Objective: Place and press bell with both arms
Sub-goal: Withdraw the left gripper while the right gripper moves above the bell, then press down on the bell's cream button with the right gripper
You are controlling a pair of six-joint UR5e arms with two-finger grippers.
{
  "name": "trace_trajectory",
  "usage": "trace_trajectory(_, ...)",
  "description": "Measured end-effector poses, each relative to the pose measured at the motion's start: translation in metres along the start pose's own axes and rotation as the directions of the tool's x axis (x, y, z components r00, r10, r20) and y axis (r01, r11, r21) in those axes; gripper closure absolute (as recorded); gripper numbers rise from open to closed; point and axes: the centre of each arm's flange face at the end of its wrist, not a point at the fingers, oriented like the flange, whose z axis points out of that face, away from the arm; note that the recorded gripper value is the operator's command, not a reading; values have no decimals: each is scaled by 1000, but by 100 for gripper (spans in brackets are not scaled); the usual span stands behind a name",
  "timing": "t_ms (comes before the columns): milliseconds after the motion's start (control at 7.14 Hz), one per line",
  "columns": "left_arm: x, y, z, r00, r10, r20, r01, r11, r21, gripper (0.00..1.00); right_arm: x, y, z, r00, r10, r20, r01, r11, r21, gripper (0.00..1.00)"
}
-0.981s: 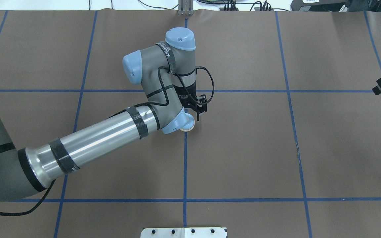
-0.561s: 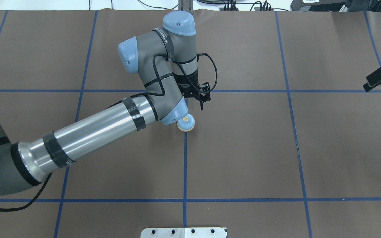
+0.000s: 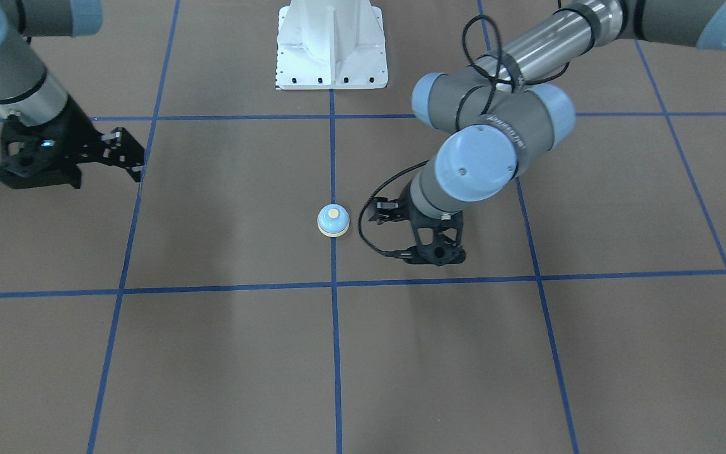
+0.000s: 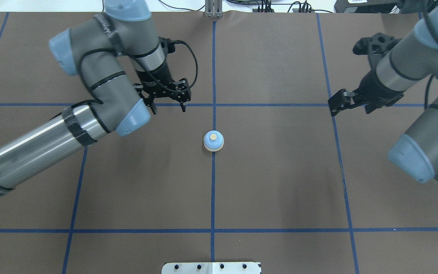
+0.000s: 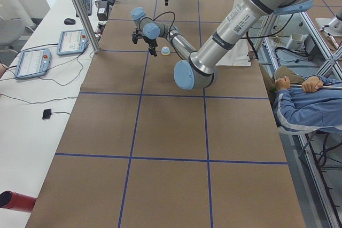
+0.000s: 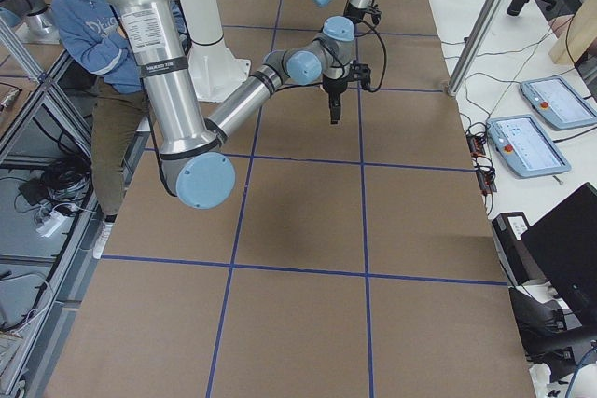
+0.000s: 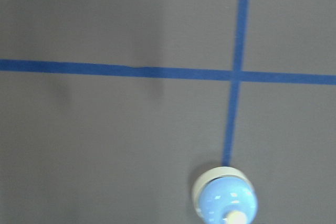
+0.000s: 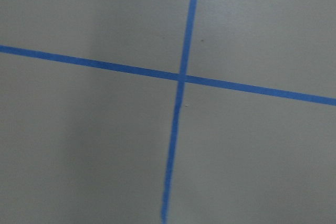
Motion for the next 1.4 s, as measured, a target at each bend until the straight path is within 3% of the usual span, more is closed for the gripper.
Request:
trace_trajectory(140, -60, 17, -9, 999, 48, 5, -48, 999, 19, 11, -58, 18, 12, 999, 33, 17, -34, 999, 13, 1)
trace_trajectory(280, -115, 35, -22, 996, 87, 13, -87, 996, 36, 11, -113, 40, 29, 998, 62, 19, -62, 997, 35, 9)
trace_trajectory(561, -186, 59, -39, 995, 101, 26, -102, 993, 51, 9, -205, 59, 66, 996, 84, 39, -87, 994, 71, 100)
trace_trajectory(841, -204, 68, -45, 995, 97, 30, -98, 994, 57, 6, -246, 50, 108, 986, 140, 93, -148, 986, 81, 100)
trace_trajectory(1121, -204, 71, -49, 995, 97, 27, -99, 993, 57, 4, -264, 39, 133, 982, 167, 85, -173, 983, 67, 100)
trace_trajectory(1401, -202, 74, -52, 995, 99, 26, -101, 993, 58, 4, -272, 28, 136, 981, 175, 81, -180, 982, 61, 100)
